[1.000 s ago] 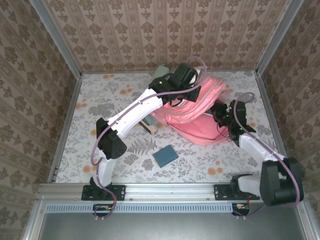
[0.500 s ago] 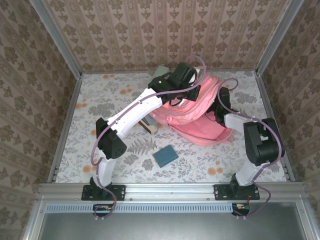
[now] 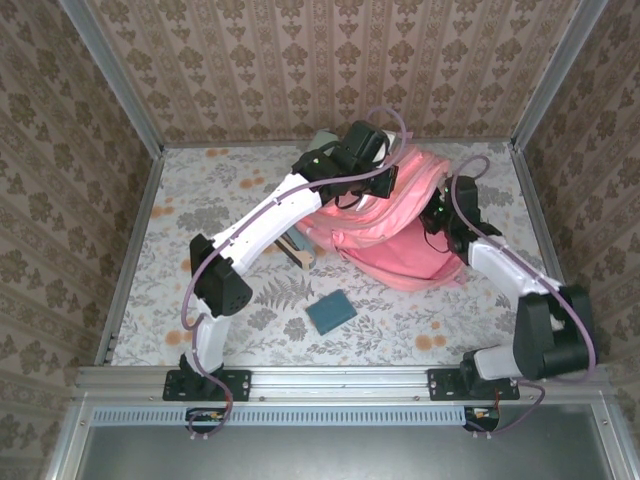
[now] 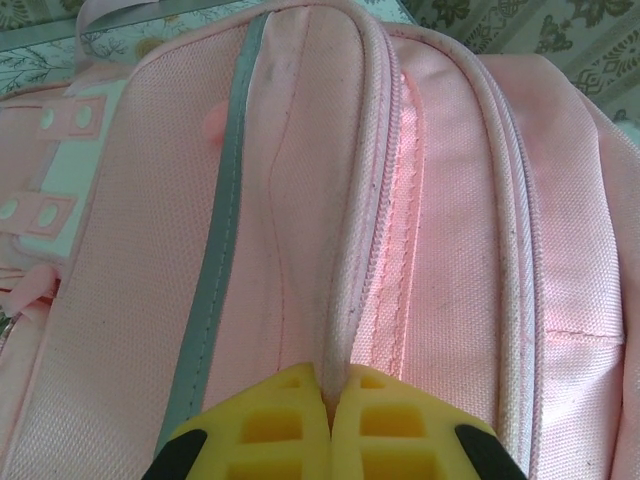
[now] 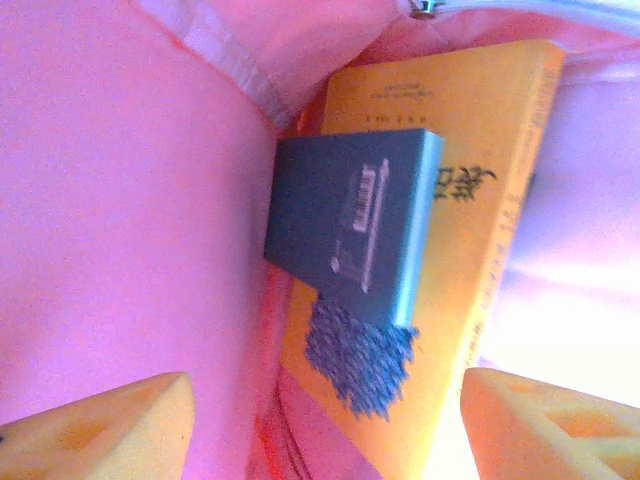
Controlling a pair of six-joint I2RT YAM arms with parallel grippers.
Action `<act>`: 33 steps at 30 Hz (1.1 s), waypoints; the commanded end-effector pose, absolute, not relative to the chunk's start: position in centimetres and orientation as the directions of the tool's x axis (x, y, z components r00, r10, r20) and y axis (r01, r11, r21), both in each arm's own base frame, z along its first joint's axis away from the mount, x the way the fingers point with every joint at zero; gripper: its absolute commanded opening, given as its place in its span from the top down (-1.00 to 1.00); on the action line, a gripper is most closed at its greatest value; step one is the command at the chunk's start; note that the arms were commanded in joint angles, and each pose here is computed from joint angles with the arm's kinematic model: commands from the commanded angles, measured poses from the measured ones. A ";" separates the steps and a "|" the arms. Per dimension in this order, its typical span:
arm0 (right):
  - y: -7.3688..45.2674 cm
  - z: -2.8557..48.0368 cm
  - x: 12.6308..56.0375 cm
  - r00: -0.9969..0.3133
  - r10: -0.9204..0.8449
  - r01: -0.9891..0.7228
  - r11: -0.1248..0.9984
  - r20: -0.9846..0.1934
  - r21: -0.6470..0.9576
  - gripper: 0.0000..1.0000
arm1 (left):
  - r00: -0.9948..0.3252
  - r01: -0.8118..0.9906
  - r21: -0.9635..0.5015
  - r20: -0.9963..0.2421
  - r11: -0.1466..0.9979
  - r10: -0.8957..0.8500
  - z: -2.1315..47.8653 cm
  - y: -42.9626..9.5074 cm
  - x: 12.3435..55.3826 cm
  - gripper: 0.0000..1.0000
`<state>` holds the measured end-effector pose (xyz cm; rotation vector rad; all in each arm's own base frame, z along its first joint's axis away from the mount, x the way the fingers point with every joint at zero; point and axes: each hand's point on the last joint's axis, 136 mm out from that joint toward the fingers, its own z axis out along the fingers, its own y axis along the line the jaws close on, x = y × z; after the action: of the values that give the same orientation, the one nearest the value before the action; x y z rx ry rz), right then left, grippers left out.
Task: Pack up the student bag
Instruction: Place the book in the student bag, then pick up the card holder from the bottom-center of the table.
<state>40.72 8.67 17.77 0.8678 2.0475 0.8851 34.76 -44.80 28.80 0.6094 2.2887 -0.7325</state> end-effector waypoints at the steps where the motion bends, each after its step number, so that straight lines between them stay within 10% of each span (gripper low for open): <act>1: 8.4 16.3 36.7 -0.605 0.695 0.297 0.649 -0.388 0.700 -0.40 | -0.624 0.597 -0.379 -0.773 0.707 0.112 33.6 -44.2 35.9 1.00; 18: 18.0 12.3 22.5 -0.855 0.106 -0.143 0.893 -0.508 0.427 -0.34 | -0.653 0.534 -0.394 -0.754 0.748 0.069 32.5 -40.2 38.1 1.00; 33: 27.4 6.7 16.1 -0.902 -0.189 -0.359 0.828 -0.389 0.430 -0.42 | -0.654 0.543 -0.393 -0.752 0.742 0.080 32.5 -39.7 38.4 1.00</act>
<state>16.27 26.24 7.12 -0.4372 2.6839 0.6782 37.30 -41.25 28.08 0.5212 2.3070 -0.7754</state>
